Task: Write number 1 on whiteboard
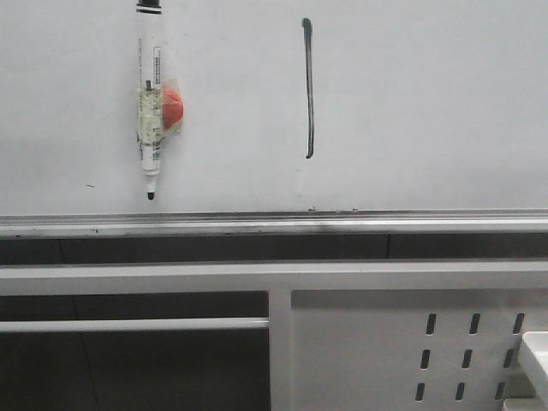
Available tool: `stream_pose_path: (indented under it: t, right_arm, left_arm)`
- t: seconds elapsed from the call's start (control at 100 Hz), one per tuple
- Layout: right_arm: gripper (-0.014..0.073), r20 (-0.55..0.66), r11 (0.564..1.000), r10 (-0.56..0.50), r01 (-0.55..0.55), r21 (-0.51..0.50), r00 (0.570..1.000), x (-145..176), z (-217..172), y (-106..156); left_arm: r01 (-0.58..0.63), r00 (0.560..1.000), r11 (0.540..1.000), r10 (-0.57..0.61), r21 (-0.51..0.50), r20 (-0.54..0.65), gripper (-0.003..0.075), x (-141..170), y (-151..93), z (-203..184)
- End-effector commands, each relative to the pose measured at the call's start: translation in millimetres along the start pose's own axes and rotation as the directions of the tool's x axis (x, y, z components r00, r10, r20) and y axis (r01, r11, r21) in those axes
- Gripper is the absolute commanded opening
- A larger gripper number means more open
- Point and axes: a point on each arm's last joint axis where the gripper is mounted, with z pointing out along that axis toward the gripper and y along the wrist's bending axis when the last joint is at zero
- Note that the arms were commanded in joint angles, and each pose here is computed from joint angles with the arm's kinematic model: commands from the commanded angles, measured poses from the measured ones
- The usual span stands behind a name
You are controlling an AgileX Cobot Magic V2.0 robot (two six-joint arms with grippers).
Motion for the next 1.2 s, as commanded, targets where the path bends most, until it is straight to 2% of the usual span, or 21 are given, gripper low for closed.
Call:
stream_pose_path:
  t: [0.0,0.07,0.24,0.43,0.55,0.68,0.78,0.92,1.0,1.06,1.13,1.19]
  right_arm:
    - [-0.0059,0.096,1.0,0.0,0.0,0.0,0.995,-15,0,-2]
    - [-0.0059,0.096,1.0,0.0,0.0,0.0,0.995,-15,0,-2]
    - [-0.0059,0.096,1.0,0.0,0.0,0.0,0.995,-15,0,-2]
    - [-0.0059,0.096,1.0,0.0,0.0,0.0,0.995,-15,0,-2]
    - [-0.0059,0.096,1.0,0.0,0.0,0.0,0.995,-15,0,-2]
    - [-0.0059,0.096,1.0,0.0,0.0,0.0,0.995,-15,0,-2]
    - [-0.0059,0.096,1.0,0.0,0.0,0.0,0.995,-15,0,-2]
    - [-0.0059,0.096,1.0,0.0,0.0,0.0,0.995,-15,0,-2]
    - [-0.0059,0.096,1.0,0.0,0.0,0.0,0.995,-15,0,-2]
    - [-0.0059,0.096,1.0,0.0,0.0,0.0,0.995,-15,0,-2]
    - [-0.0059,0.092,1.0,0.0,0.0,-0.001,0.996,-14,0,-2]
    - [-0.0059,0.092,1.0,0.0,0.0,-0.001,0.996,-14,0,-2]
  left_arm:
    - [-0.095,0.994,0.995,0.097,-0.04,0.056,-0.002,-11,3,-10]
    - [-0.145,0.986,0.987,0.15,-0.069,0.074,-0.002,-12,4,-17]
    - [-0.134,0.98,0.979,0.153,-0.153,0.126,-0.002,-15,7,-31]
    - [-0.087,0.978,0.938,0.145,-0.337,0.152,-0.002,-8,11,-50]
    - [-0.021,0.988,0.88,0.091,-0.475,0.126,-0.002,9,12,-55]
    - [0.124,0.988,0.807,-0.047,-0.577,0.146,-0.002,34,15,-51]
    - [0.207,0.978,0.733,-0.151,-0.648,0.142,-0.002,60,19,-46]
    - [0.243,0.96,0.633,-0.266,-0.735,0.088,-0.002,103,22,-41]
    - [0.3,0.933,0.554,-0.34,-0.777,0.118,-0.002,127,22,-41]
    - [0.277,0.934,0.557,-0.347,-0.783,0.083,-0.002,126,22,-41]
    - [0.263,0.942,0.526,-0.321,-0.809,0.097,-0.002,126,25,-43]
    - [0.265,0.945,0.518,-0.307,-0.813,0.112,-0.002,124,26,-44]
